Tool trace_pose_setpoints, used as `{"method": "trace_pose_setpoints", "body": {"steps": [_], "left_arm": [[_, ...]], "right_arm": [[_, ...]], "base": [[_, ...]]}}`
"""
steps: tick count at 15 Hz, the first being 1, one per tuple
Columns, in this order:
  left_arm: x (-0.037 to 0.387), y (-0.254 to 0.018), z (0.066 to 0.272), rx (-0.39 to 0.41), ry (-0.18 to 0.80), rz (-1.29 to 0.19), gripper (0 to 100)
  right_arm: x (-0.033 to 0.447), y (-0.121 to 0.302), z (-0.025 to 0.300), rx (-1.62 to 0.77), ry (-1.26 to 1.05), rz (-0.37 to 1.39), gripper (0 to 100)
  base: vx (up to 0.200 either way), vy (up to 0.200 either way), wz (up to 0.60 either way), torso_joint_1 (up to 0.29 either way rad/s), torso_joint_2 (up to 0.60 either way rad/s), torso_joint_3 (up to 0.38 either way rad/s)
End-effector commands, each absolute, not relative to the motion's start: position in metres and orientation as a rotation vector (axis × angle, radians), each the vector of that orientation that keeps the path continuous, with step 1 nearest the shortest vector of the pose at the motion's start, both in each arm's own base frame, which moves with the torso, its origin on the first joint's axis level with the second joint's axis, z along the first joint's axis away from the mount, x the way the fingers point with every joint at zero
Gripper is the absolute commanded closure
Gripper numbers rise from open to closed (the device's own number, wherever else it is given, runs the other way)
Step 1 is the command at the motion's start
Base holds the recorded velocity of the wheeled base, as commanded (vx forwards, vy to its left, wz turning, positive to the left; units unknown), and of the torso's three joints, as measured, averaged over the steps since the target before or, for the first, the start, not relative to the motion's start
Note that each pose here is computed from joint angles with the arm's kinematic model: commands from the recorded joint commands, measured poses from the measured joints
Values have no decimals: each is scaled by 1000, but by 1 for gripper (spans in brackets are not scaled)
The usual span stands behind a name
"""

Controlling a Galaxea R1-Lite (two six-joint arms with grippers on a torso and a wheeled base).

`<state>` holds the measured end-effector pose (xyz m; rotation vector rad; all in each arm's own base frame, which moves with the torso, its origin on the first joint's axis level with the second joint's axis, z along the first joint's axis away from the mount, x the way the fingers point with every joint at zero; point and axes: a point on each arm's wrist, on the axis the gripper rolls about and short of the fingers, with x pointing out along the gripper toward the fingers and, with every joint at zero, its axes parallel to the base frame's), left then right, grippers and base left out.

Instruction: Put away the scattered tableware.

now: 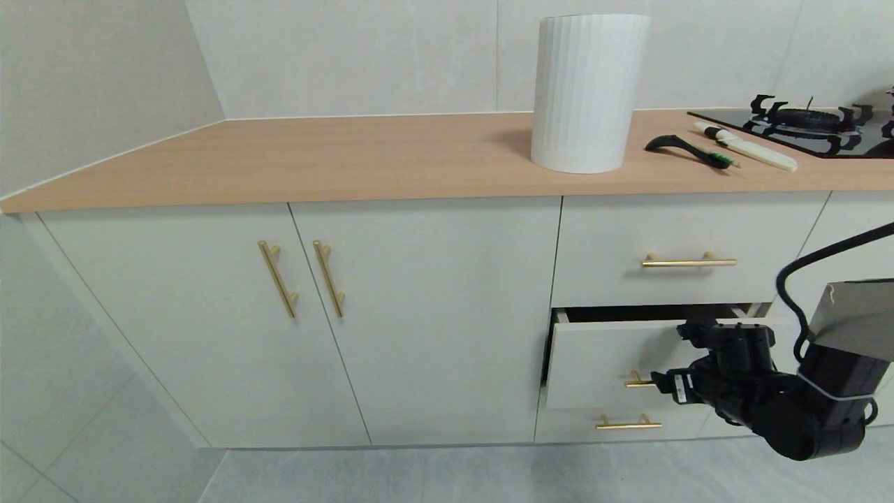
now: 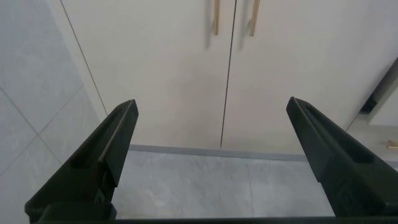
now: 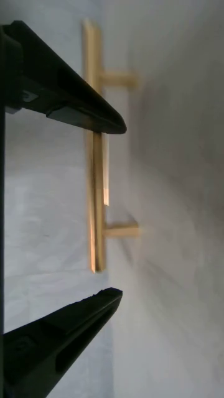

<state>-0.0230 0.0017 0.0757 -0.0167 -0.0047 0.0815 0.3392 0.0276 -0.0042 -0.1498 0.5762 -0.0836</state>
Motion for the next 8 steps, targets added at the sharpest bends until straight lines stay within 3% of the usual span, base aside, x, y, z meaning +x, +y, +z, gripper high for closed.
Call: {"method": "trace_pose_setpoints", "body": {"steps": [1, 4, 6, 8], "left_arm": [[-23, 2, 76, -17, -4, 83, 0], [-23, 2, 76, -17, -4, 83, 0], [-23, 2, 76, -17, -4, 83, 0], [-23, 2, 76, -17, -4, 83, 0]], "right_arm": [[290, 47, 100, -141, 449, 6, 0], [239, 56, 176, -120, 492, 119, 0], [239, 60, 188, -47, 519, 115, 0], [255, 62, 176, -28, 563, 110, 0]], "base": [[0, 0, 0, 0, 0, 0], [0, 0, 0, 0, 0, 0], [0, 0, 0, 0, 0, 0], [0, 0, 0, 0, 0, 0]]}}
